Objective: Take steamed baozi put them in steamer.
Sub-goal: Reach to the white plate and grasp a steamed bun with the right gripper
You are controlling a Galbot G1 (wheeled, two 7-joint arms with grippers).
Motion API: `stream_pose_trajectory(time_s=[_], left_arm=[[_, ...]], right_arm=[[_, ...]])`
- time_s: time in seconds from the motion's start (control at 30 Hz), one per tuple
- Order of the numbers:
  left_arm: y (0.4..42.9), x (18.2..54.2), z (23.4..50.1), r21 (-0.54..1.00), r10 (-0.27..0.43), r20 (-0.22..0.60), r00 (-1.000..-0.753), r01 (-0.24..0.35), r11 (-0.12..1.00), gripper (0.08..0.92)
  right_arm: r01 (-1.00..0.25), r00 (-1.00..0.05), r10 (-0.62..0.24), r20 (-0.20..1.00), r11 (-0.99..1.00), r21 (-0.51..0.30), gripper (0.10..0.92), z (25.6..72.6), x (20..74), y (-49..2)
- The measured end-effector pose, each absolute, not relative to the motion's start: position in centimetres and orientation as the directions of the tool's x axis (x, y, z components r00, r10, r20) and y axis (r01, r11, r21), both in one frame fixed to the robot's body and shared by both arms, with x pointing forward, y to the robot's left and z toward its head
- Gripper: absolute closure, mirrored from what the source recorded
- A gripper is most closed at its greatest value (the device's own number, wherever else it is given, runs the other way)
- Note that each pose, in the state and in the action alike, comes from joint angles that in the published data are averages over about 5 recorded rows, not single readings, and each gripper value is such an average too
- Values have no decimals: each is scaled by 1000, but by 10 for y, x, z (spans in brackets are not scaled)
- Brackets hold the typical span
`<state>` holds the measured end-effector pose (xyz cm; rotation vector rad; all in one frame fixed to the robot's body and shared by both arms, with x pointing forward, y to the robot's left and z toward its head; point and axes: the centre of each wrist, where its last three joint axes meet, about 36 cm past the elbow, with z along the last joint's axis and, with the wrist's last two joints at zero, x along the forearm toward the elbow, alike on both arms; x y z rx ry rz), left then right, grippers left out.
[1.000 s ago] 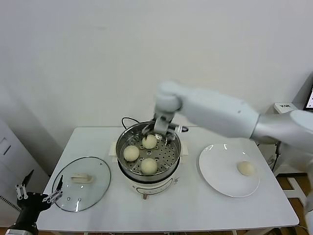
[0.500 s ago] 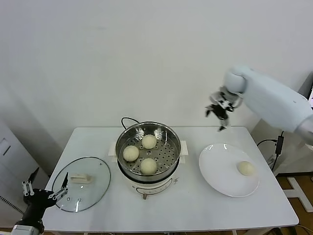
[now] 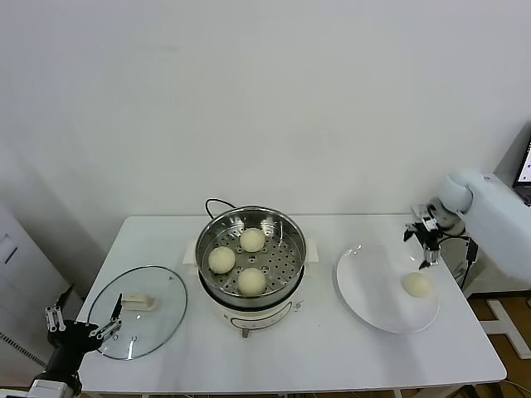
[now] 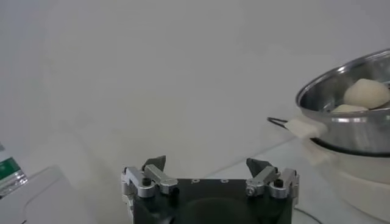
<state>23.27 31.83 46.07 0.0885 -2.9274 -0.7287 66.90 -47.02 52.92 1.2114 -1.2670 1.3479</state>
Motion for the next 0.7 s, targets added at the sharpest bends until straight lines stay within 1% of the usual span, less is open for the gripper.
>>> stream_pose_trajectory(time_s=[0.37,0.53,0.63,0.7], left_arm=[[317,230,458,473,-88,117,-989,-23,881,177],[317,228,458,476,-88,121,-989,-20,879,177],[317,228,458,478,-87,121,-989,-18,878,177],[317,228,458,479,-86,120,-989,-18,878,177]], right_arm=[[-995,-92,-2,996,-39,-92,200,483,650,-483],[-995,-98,2,995,-36,-98,200,471,647,-483],[-993,-111,4,994,-37,-111,224,468,647,-482],[-992,-117,7,993,-39,-117,271,467,648,-481]])
